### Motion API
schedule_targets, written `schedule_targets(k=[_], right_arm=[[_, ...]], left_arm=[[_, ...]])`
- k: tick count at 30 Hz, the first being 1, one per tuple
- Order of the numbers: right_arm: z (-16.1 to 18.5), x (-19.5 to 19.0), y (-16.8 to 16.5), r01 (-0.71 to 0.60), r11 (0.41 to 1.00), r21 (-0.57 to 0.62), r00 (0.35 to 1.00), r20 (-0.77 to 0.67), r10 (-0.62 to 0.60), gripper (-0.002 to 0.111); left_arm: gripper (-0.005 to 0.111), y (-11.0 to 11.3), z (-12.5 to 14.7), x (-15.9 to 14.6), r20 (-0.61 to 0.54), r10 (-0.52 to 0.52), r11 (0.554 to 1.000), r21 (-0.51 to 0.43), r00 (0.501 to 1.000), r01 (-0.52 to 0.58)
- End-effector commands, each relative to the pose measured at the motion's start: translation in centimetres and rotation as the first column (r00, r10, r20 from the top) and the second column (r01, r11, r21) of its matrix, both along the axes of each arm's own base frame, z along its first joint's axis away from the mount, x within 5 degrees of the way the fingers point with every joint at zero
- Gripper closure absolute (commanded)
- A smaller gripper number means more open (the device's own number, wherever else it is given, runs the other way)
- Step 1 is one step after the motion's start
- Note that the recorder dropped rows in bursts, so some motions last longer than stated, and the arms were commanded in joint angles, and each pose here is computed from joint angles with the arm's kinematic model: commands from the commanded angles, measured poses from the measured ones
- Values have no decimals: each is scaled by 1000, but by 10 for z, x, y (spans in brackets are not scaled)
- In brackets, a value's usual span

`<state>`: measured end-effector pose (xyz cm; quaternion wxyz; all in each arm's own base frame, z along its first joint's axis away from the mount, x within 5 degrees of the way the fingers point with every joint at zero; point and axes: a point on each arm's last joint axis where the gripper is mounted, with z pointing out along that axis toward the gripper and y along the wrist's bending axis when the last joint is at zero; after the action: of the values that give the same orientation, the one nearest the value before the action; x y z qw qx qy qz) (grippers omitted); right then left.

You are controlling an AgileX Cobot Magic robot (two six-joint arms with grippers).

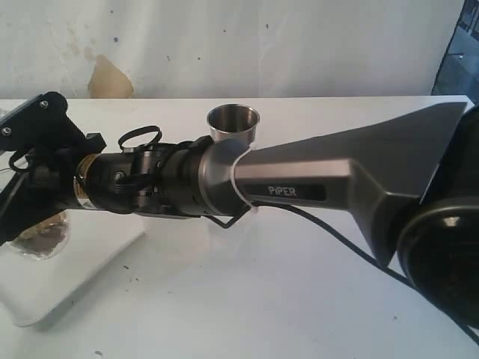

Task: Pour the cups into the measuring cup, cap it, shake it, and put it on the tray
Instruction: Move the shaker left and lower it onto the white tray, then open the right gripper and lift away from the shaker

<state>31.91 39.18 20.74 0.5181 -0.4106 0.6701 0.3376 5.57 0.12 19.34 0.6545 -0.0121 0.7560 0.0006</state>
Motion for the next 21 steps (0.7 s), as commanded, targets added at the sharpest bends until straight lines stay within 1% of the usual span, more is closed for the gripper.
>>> schedule_targets(k=[1, 2, 4, 5, 21], right_arm=[[-2, 1, 0, 3, 1000, -5, 1000, 1, -3, 48], [-3, 2, 0, 10, 1000, -11, 1000, -2, -10, 41], [-4, 3, -1, 21, 999, -24, 1000, -6, -21, 34], [-5, 3, -1, 28, 999, -33, 1000, -8, -29, 32], [-4, 4, -1, 29, 999, -36, 1000, 6, -29, 32]], left_arm=[[107, 0, -1, 0, -2, 1, 1000, -10, 1000, -1], [107, 0, -1, 0, -2, 1, 1000, -10, 1000, -1], [107, 0, -1, 0, -2, 1, 1000, -10, 1000, -1], [107, 0, -1, 0, -2, 1, 1000, -10, 1000, -1], [107, 0, -1, 0, -2, 1, 1000, -10, 1000, -1]])
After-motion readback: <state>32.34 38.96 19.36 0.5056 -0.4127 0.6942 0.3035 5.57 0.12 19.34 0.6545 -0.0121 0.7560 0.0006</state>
